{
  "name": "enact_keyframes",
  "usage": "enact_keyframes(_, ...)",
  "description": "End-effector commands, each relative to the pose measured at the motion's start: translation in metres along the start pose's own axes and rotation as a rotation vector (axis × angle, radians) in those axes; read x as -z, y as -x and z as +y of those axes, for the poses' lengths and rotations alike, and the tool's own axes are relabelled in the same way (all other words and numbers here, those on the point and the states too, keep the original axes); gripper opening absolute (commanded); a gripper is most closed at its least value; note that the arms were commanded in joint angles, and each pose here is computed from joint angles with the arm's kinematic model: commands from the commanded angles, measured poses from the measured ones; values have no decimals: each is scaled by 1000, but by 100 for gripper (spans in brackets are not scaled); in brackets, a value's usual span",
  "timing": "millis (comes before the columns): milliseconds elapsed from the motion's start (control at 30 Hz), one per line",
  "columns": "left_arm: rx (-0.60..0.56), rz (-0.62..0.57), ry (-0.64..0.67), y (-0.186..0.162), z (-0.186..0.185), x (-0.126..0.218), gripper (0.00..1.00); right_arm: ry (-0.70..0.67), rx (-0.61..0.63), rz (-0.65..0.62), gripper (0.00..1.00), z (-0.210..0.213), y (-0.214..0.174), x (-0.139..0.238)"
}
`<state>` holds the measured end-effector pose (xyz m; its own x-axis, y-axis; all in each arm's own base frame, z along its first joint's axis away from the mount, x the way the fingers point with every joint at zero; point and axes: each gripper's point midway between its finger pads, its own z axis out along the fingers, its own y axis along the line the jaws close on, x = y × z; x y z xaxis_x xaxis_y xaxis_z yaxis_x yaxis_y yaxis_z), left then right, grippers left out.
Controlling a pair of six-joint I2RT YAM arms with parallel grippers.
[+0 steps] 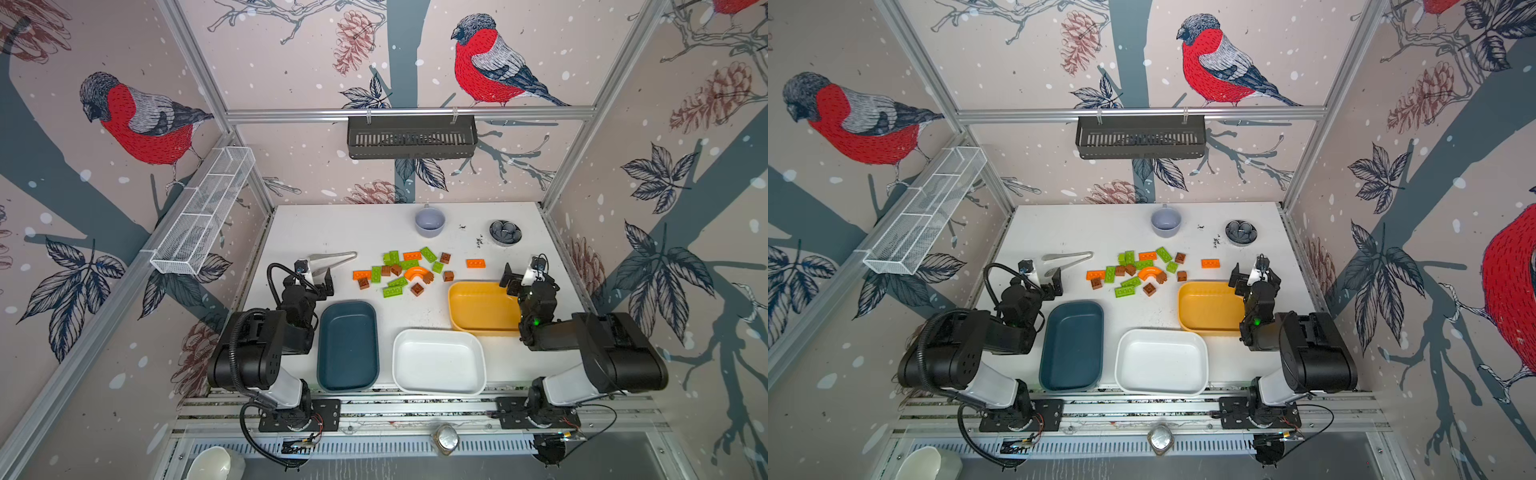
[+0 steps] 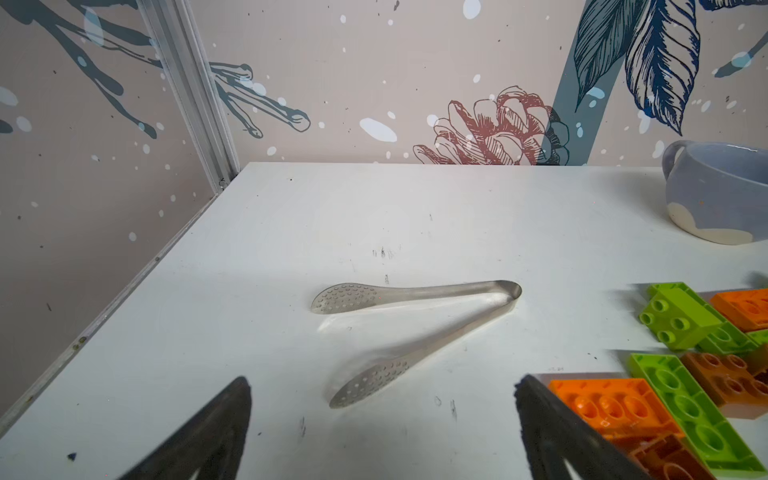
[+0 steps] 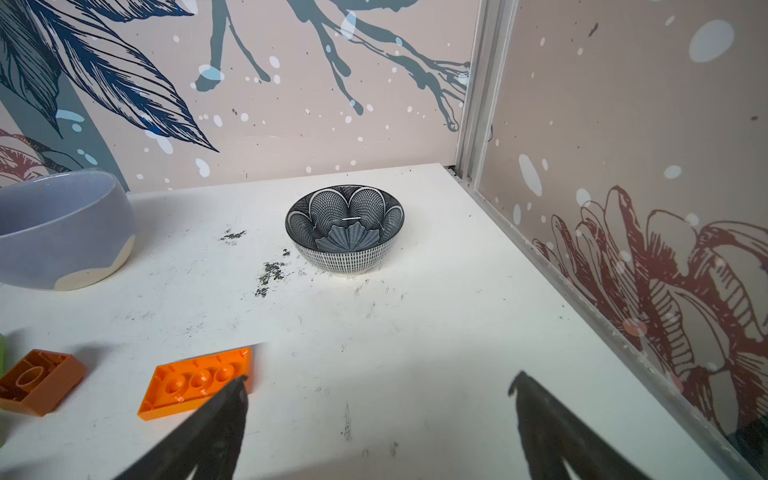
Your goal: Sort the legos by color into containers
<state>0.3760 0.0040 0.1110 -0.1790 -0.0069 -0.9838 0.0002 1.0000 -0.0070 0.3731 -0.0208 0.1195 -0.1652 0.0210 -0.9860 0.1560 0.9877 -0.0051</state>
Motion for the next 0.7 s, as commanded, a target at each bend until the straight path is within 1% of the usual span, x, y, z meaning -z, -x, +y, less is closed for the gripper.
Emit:
enact_keyframes(0,-2,-72,9,18,2,0,98,2,0,-18,99,1,5,0)
enact_keyframes(667,-2,-72,8,18,2,0,98,8,-6,-17,99,0,5,0)
